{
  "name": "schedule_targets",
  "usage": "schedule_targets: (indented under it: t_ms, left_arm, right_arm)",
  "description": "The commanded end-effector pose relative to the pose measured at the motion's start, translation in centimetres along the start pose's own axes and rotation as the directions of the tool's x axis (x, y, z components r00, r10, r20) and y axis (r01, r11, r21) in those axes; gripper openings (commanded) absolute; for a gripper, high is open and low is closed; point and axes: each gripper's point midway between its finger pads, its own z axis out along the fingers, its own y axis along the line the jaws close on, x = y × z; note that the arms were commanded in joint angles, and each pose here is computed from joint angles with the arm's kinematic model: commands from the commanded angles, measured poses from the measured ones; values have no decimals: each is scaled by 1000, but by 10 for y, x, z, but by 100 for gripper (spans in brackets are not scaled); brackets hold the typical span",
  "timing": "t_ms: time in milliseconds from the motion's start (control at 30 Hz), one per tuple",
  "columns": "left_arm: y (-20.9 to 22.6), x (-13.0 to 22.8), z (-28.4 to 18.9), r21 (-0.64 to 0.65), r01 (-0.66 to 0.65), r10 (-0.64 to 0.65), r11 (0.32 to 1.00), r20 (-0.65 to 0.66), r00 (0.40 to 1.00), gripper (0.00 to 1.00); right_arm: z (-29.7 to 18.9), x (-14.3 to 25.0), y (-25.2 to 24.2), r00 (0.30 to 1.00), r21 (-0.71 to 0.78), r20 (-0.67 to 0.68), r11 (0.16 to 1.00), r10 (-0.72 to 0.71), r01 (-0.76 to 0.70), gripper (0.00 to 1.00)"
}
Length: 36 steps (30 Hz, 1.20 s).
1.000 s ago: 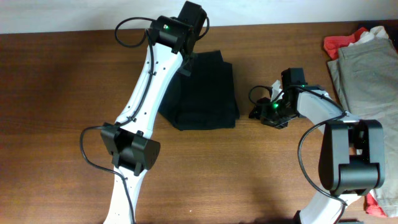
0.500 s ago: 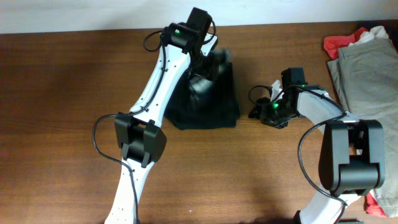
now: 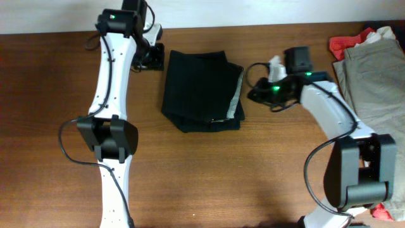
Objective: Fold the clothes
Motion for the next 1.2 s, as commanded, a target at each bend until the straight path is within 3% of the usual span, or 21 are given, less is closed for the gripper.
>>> schedule_targets:
  t_ms: [0,133,333,467,533,633,700,833,900,1000,1167]
  left_arm:
    - [-23,27,53,94,0,14,996,-149,989,2]
    - [-22,63,98,93,21,6,995,-282,959,1]
    - [-18,83,130,111,43,-4,993,-329,944,2]
    - [32,106,125,-155,8,-72,988,-408,910,6]
    - [44,117,118,-214,42,-134,976,-438,889,1]
    - [51,129,102,-246,97,-208,964,-477,854,1]
    - [50,119,84,-247,115,-218,962,-445,868,1]
    - [22,51,33,-189,99,-131,977,-165,978,0]
    - [-9,16,32,-83,36,-39,996,-31,999,9]
    - [-48,2,51,45,-28,27,999,8,1000,13]
    - [-64,5,106,62,-60,62,996,-36,997,12]
  right_arm:
    - [21,15,46,996,-60,-33,995,-86,84,26]
    - [55,32,64,991,-66,-78,992,-110,105,20]
    - [97,66,21,970,26,-242,1000,20,-14,9]
    - [82,71,-42,967,317,-232,948,105,-26,4]
    - [75,70,-53,967,359,-226,933,119,-31,4]
    - [52,61,-48,976,390,-190,920,107,-25,4]
    - [26,46,-35,991,393,-113,920,67,-17,4]
    - [-39,-13,24,980,284,181,958,-85,31,12]
    - [-45,-44,41,943,235,302,970,-137,66,17]
    - [-24,-61,41,932,209,332,975,-149,81,17]
    - [33,-62,18,953,200,273,977,-129,75,15]
